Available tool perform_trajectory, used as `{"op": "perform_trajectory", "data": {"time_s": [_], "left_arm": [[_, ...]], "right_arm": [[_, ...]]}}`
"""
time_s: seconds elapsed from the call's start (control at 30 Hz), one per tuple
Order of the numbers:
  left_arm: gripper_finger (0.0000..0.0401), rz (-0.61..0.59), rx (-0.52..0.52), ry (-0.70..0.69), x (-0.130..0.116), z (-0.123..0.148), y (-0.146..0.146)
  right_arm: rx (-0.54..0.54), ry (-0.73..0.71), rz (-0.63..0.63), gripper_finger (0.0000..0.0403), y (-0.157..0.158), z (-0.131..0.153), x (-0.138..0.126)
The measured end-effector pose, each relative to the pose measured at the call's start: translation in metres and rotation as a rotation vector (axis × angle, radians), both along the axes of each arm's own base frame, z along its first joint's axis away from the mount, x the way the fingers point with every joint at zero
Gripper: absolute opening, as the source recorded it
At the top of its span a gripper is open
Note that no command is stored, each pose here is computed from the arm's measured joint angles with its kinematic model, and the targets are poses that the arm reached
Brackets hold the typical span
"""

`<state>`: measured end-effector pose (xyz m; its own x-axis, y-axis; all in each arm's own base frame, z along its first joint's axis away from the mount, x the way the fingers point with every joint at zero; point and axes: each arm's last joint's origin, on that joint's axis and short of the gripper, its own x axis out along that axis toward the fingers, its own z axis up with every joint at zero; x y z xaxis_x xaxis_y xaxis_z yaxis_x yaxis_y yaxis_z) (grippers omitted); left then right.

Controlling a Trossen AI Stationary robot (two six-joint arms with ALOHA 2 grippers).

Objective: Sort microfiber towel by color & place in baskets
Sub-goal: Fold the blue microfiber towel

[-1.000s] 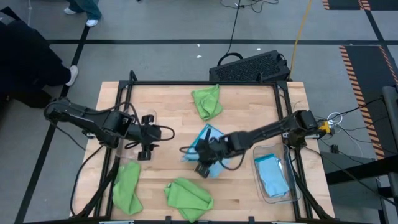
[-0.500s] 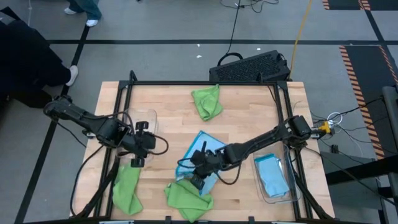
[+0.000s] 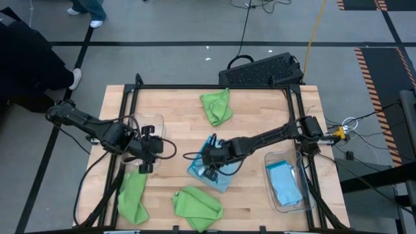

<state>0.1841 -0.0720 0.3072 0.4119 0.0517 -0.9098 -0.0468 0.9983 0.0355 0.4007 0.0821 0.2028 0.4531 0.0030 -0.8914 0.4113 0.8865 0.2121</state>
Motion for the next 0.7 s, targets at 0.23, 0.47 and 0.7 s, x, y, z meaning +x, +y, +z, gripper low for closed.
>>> {"op": "perform_trajectory", "data": {"time_s": [0.23, 0.47, 0.7], "left_arm": [[0.0189, 0.009, 0.004, 0.001, 0.001, 0.000, 0.003], [0.0188, 0.031, 0.007, 0.003, 0.003, 0.000, 0.008], [0.0189, 0.044, 0.006, 0.010, 0.002, 0.000, 0.009]], "right_arm": [[-0.117, 0.099, -0.042, 0.0003, -0.017, -0.004, -0.007], [-0.148, 0.171, -0.011, 0.0003, -0.026, -0.015, -0.015], [-0.132, 0.203, -0.072, 0.0003, -0.032, -0.045, -0.027]]}}
